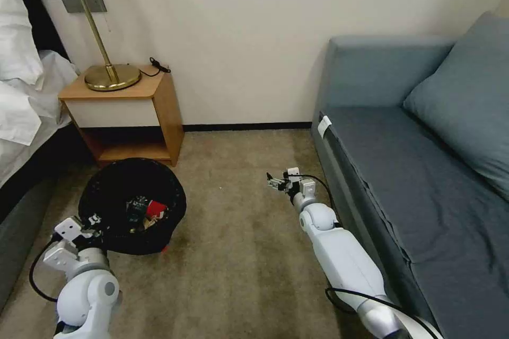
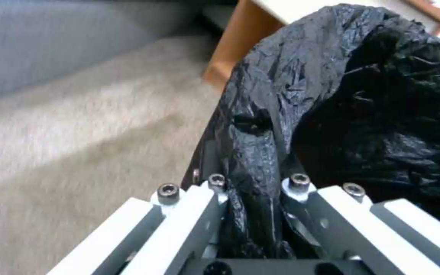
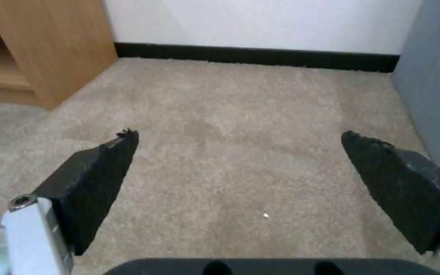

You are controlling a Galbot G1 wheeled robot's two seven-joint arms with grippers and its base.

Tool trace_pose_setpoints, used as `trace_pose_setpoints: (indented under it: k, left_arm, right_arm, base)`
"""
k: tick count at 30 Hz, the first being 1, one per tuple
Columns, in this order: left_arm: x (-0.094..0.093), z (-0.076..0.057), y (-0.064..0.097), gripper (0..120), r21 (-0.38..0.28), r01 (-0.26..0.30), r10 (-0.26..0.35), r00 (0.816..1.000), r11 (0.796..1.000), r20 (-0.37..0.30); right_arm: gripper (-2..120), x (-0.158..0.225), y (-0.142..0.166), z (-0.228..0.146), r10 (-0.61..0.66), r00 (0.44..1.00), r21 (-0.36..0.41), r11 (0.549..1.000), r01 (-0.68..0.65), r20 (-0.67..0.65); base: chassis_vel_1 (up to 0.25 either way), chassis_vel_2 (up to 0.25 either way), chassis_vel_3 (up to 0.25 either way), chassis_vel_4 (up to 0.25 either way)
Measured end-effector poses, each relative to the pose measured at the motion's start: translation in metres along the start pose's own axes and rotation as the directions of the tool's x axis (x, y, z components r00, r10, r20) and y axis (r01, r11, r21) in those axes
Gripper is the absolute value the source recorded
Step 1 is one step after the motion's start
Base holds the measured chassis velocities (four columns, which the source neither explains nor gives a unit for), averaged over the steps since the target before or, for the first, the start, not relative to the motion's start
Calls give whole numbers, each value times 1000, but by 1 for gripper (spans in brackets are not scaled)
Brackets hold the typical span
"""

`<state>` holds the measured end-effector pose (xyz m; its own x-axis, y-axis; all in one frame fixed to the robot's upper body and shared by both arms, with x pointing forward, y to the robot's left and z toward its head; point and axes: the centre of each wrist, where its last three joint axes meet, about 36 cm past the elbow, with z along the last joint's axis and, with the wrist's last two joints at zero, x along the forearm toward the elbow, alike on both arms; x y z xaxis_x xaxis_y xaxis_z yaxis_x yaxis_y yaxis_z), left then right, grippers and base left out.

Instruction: Pick up the trash bin, then pick up the garbage on the floor and place it into the trash bin.

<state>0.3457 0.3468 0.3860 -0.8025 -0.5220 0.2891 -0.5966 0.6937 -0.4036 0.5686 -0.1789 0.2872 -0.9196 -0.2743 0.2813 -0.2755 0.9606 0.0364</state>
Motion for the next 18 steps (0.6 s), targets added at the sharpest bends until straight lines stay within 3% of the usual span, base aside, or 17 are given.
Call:
trace_pose_setpoints:
  k: [2, 8, 18]
  left_arm:
    - [-3, 3, 7, 4, 38, 39, -38, 999, 999, -23]
    - [-14, 10, 25, 4, 62, 115, -112, 992, 991, -49]
    - [-32, 17, 39, 4, 82, 174, -167, 983, 981, -79]
  right_arm:
    - [100, 2, -2, 2, 4, 1000, 1, 1000, -4, 1]
    - [100, 5, -6, 6, 11, 1000, 2, 1000, -11, 3]
    - [100, 9, -5, 14, 3, 1000, -3, 1000, -3, -3]
  base:
    - [0, 0, 0, 0]
    - [0, 0, 0, 0]
    - [0, 0, 0, 0]
